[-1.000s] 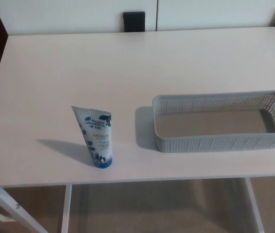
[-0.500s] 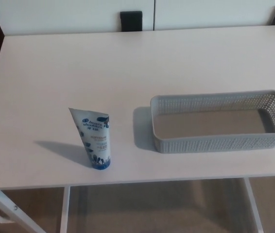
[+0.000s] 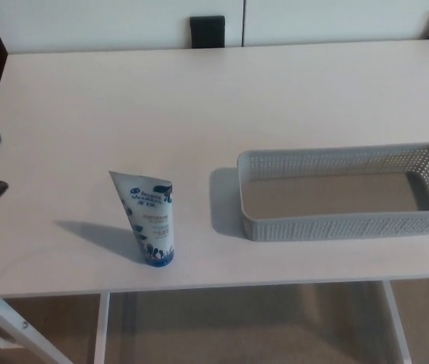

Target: The robot walks towards a table in front, picks a shampoo with left hand and puts it in a small grey container

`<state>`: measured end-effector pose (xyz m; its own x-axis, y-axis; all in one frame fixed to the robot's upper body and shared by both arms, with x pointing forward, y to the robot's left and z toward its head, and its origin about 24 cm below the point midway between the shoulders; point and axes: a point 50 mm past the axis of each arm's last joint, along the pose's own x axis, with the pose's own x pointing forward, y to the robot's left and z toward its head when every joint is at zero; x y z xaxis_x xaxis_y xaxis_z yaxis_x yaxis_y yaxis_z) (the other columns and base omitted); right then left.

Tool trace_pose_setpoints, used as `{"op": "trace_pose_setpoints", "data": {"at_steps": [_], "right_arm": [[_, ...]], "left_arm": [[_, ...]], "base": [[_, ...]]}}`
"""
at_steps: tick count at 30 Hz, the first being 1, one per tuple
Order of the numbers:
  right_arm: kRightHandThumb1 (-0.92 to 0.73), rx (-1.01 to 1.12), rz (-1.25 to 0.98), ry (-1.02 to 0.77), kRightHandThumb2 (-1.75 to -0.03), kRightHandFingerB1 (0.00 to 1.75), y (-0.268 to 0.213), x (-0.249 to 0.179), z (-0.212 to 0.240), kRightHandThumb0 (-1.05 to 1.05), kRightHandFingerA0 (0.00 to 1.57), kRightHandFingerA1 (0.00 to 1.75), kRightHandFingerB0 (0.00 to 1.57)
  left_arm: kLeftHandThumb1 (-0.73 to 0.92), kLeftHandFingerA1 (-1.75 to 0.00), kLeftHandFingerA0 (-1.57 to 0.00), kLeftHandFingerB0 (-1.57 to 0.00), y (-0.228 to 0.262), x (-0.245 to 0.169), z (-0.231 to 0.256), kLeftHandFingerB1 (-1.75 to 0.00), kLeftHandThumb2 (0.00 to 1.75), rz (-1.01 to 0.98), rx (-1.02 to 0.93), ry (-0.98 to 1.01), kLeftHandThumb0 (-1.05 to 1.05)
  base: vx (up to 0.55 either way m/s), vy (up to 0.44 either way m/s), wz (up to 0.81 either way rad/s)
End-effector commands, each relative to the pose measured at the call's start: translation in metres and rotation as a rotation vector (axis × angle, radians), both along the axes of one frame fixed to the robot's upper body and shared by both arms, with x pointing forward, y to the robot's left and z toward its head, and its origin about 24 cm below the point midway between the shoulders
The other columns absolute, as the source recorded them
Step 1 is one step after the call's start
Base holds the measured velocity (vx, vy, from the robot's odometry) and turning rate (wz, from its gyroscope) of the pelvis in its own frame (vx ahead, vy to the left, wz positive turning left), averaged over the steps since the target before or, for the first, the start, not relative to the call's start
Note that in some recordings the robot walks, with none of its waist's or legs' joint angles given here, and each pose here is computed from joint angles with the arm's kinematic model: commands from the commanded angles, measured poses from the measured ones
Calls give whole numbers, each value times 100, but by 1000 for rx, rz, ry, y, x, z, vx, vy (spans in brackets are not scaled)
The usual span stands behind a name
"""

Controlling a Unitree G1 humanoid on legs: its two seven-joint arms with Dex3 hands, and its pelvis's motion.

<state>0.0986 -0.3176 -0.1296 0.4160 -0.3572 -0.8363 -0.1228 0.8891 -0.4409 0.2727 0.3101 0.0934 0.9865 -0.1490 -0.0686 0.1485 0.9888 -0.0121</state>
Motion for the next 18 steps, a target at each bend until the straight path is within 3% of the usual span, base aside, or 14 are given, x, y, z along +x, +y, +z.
{"op": "trace_pose_setpoints", "data": {"at_steps": [1,3,5,6,9,10,15,16,18], "right_arm": [[-62,-5,-29,-11,-58,39,-3,2,2,-31,76,55,48],[-61,5,-46,-20,-58,39,-3,2,2,-30,76,55,48],[-61,10,-50,-28,-59,39,-2,6,2,-30,76,55,48],[-49,4,-40,-23,-75,49,-2,6,2,-38,71,63,41],[-49,-1,-28,-16,-77,49,-2,7,2,-39,71,63,41],[-61,-2,-25,-14,-58,39,-1,7,2,-32,79,55,48],[-61,-1,-38,-16,-59,39,-2,5,2,-31,77,55,47],[-50,0,-39,-14,-75,49,-2,5,2,-39,70,62,41],[-50,2,-31,-14,-76,49,-3,4,2,-40,70,62,41]], "left_arm": [[18,-63,0,-5,-8,7,-1,-35,58,1,12,32,-76],[22,-66,0,-6,-11,8,-2,-38,56,-8,9,34,-82],[18,-69,0,0,-17,12,-1,-46,50,-22,27,36,-75],[19,-68,0,0,-20,13,-2,-50,49,-25,27,43,-71],[16,-65,0,-2,-27,14,-5,-44,54,-46,32,50,-67],[14,-66,0,-1,-35,14,-8,-53,52,-74,32,59,-59],[14,-69,-3,-2,-53,11,-20,-53,51,-130,48,75,-55],[16,-73,-1,0,-57,10,-23,-59,47,-145,45,83,-53],[16,-72,-3,0,-63,7,-27,-59,48,-172,62,87,-54]], "base": [[0,0,0],[0,0,0],[0,0,0],[0,0,0],[0,0,0],[0,0,0],[0,0,0],[0,0,0],[0,0,0]]}}
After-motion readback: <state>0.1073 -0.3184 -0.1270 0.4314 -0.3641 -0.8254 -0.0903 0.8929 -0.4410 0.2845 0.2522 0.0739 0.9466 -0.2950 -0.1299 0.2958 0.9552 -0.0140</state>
